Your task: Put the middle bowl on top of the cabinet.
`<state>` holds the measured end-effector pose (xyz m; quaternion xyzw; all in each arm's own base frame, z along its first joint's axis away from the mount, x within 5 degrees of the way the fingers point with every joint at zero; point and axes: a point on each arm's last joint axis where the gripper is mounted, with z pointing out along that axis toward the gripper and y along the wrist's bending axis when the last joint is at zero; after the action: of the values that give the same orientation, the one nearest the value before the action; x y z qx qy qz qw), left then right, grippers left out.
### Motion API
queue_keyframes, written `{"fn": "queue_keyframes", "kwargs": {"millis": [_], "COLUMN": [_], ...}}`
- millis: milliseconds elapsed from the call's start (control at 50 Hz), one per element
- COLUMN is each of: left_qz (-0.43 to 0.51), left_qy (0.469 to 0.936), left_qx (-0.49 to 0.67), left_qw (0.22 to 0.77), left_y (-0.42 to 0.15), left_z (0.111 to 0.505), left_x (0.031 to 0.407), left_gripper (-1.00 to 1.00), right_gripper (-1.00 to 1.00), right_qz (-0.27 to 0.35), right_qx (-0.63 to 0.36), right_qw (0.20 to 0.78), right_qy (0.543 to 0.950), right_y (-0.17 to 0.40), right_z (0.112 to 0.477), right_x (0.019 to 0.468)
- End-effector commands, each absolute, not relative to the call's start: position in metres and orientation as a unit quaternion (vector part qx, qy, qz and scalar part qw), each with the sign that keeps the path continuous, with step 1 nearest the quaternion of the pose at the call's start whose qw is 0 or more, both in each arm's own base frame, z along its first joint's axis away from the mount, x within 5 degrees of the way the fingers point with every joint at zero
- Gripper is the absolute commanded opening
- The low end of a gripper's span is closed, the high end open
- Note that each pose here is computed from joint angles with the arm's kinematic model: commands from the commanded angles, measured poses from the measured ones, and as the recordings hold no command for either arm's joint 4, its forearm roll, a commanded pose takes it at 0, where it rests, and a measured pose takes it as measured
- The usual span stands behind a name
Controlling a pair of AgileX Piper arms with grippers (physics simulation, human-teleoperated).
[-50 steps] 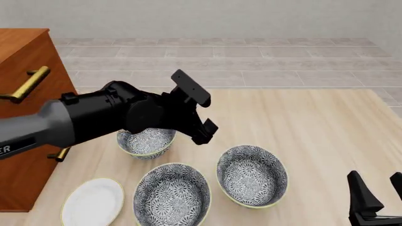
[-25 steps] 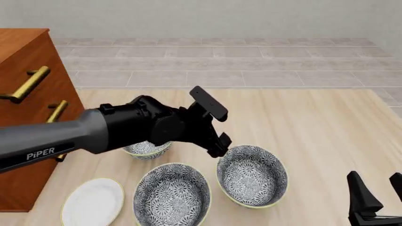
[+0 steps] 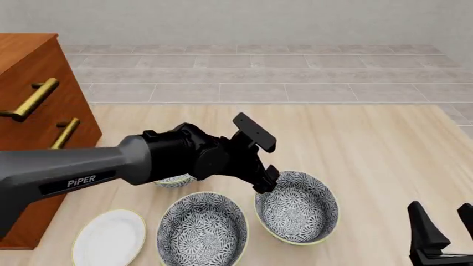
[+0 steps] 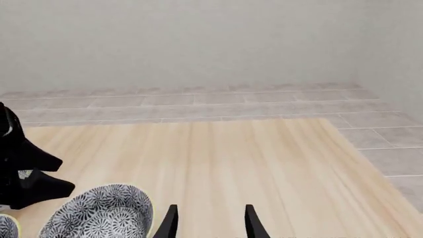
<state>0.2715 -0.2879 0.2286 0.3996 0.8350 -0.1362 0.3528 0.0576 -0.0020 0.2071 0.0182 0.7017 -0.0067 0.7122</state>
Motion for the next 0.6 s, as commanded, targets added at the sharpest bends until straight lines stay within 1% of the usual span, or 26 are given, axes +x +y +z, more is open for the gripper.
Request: {"fn": "queue_keyframes", "kwargs": {"millis": [20,300,600], "left_qz": [-0.143,-0.155,-0.160], "left_qy": [0.840,0.844,0.850], "left_qx": [0.393,0.381,0.374], "left_qw": [0.345,0.343,0.335], "left_y": [-0.295,-0.301,-0.306], "left_z": [0.219,0.215,0.200], "left_x": [0.269,0.265,0.264], "left_gripper": [1.00,1.00,1.00], "right_gripper": [1.00,1.00,1.00], "right_qz": [-0.006,-0.006,-0.005], "right_qx": [0.019,0.019,0.023], "right_qw": [0.711,0.710,0.710], "right_qy": [0.703,0.704,0.704], "right_y": [-0.002,-0.002,-0.002], "right_z": [0.207,0.208,0.206], "right_x": [0.057,0.061,0.057]}}
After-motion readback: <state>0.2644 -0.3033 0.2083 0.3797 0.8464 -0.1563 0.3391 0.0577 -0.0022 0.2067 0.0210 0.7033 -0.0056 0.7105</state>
